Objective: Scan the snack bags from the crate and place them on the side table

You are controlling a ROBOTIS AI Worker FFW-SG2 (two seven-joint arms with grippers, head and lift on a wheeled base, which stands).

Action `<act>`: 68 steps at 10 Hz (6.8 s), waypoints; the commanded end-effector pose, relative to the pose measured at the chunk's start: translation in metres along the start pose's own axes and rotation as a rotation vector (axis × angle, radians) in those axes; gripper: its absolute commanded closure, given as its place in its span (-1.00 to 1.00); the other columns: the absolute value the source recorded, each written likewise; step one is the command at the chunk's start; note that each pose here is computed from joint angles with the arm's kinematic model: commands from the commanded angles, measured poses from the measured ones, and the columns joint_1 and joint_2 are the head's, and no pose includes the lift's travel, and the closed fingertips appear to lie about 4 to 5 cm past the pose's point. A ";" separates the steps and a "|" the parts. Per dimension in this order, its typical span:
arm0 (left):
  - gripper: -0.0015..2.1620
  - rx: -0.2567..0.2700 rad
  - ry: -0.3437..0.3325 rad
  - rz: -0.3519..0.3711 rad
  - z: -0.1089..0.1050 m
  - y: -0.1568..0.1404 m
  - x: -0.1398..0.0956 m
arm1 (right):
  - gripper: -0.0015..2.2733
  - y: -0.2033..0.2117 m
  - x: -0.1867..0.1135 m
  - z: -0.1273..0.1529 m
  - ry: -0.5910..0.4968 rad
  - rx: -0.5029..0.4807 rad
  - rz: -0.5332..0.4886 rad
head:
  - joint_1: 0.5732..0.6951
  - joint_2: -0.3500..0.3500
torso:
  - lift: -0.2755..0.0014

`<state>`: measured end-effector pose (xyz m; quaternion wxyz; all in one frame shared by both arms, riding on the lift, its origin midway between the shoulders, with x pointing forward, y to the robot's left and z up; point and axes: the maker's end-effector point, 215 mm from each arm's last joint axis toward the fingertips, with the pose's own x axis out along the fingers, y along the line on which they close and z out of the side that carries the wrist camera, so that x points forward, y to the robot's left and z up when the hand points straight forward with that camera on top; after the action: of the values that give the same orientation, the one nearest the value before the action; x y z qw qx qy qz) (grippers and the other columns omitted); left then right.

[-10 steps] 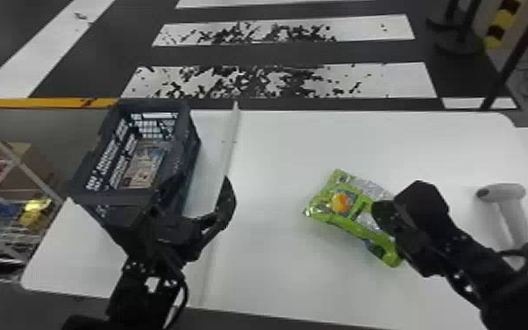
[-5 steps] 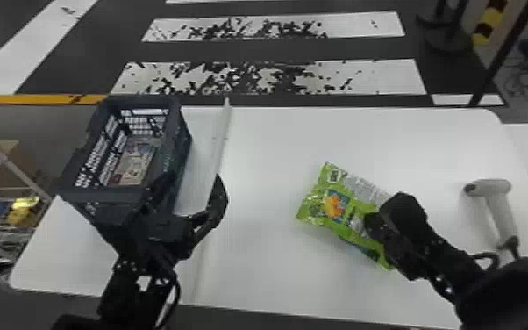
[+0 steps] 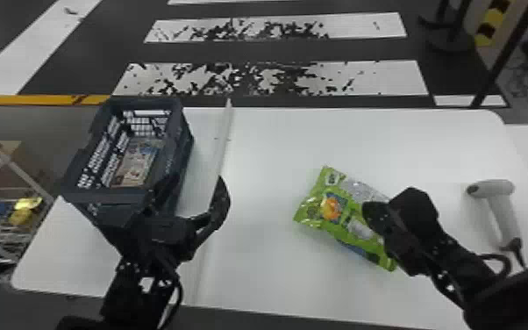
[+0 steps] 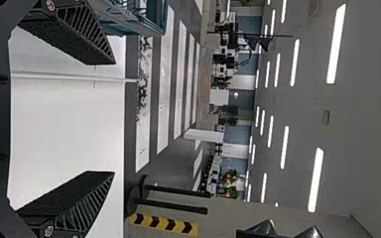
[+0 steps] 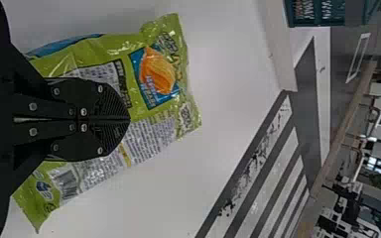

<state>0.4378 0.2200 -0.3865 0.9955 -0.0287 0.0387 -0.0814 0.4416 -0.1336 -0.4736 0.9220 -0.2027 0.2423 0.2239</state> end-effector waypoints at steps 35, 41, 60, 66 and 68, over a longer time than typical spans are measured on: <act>-0.92 0.001 0.002 -0.012 0.000 -0.005 -0.001 | 0.97 0.006 0.116 0.001 0.097 -0.197 -0.154 | 1.00 0.43 | 0.40; -0.92 0.000 0.005 -0.012 -0.002 -0.005 -0.001 | 0.96 -0.023 0.112 -0.003 0.113 -0.177 -0.233 | 1.00 0.33 | 0.40; -0.92 -0.004 0.010 -0.020 -0.005 -0.010 -0.002 | -0.94 -0.212 -0.060 -0.129 0.264 0.318 -0.417 | 1.00 -0.61 | 0.40; -0.92 -0.001 0.013 -0.019 -0.007 -0.008 -0.002 | -0.23 -0.217 -0.030 -0.169 0.391 0.366 -0.317 | 1.00 -0.67 | 0.40; -0.92 -0.001 0.012 -0.020 -0.007 -0.009 -0.002 | 0.78 -0.220 -0.026 -0.167 0.389 0.363 -0.323 | 1.00 -0.66 | 0.40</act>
<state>0.4340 0.2118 -0.3928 0.9944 -0.0290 0.0448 -0.0910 0.4726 -0.4023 -0.5362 0.9022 -0.1087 0.4172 -0.0144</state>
